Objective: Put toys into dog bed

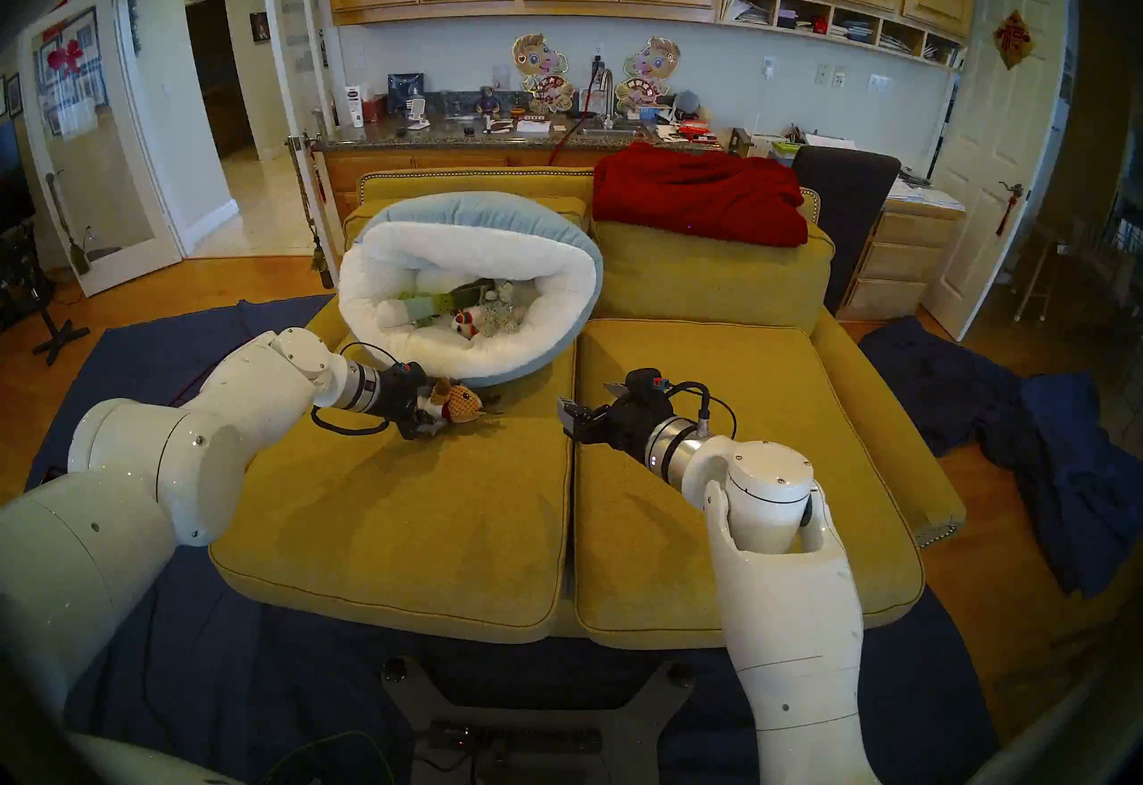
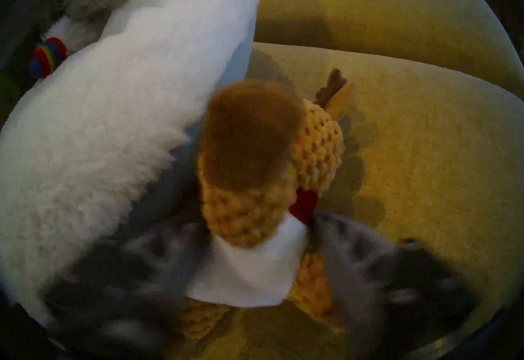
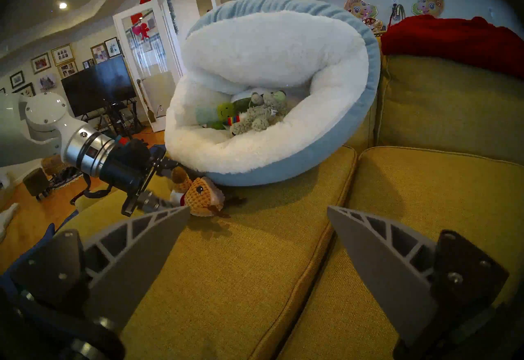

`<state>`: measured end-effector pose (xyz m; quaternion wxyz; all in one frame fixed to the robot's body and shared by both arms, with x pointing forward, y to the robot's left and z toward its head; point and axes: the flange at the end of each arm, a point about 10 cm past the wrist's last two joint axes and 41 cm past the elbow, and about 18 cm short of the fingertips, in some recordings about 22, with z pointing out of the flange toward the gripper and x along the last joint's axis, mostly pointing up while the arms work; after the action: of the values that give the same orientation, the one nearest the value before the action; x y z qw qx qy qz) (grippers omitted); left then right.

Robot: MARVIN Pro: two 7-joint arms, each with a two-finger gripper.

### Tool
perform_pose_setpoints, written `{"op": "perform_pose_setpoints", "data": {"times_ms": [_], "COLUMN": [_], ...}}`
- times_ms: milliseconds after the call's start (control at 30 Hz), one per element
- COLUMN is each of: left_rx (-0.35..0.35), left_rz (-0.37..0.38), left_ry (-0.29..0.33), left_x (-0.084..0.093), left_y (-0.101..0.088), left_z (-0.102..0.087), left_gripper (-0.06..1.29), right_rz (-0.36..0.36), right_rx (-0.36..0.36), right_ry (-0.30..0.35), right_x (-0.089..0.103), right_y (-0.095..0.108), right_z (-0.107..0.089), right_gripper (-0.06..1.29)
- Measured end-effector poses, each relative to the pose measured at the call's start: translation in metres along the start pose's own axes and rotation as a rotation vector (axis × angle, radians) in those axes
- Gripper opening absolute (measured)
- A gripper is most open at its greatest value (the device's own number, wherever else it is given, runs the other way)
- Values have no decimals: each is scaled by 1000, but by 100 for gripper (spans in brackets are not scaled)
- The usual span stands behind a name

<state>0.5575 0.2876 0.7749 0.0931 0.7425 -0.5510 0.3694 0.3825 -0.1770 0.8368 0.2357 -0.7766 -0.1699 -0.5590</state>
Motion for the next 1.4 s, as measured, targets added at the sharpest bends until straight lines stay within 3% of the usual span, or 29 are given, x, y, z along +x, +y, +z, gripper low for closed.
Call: {"op": "perform_pose_setpoints", "data": {"times_ms": [67,133,233,267,533,800,1000,1133,1400], "left_rx": [-1,-3,-13,-22,-122,-228,-271,-259,-117], "left_rz": [1,-1,-16,-27,-93,-80,-65,-60,-73], "left_ry": [0,1,14,23,105,186,239,275,343], "left_x": [0,-1,0,0,11,31,47,58,85], "left_y": [1,2,2,2,2,0,-8,-22,-64], "left_z": [1,1,0,-2,-12,-23,-35,-48,-84], "left_gripper": [110,68,25,19,13,12,10,10,10], "right_rz": [0,0,0,0,1,4,4,5,7], "right_rx": [0,0,0,0,0,1,2,2,2], "right_ry": [0,0,0,0,-1,-1,-2,-1,-2], "right_x": [0,0,0,0,-1,-1,-2,-2,-2], "right_y": [0,0,0,0,0,0,0,0,1], "right_z": [0,0,0,0,0,0,0,0,0], "right_gripper": [126,126,126,126,126,126,126,126,126]}}
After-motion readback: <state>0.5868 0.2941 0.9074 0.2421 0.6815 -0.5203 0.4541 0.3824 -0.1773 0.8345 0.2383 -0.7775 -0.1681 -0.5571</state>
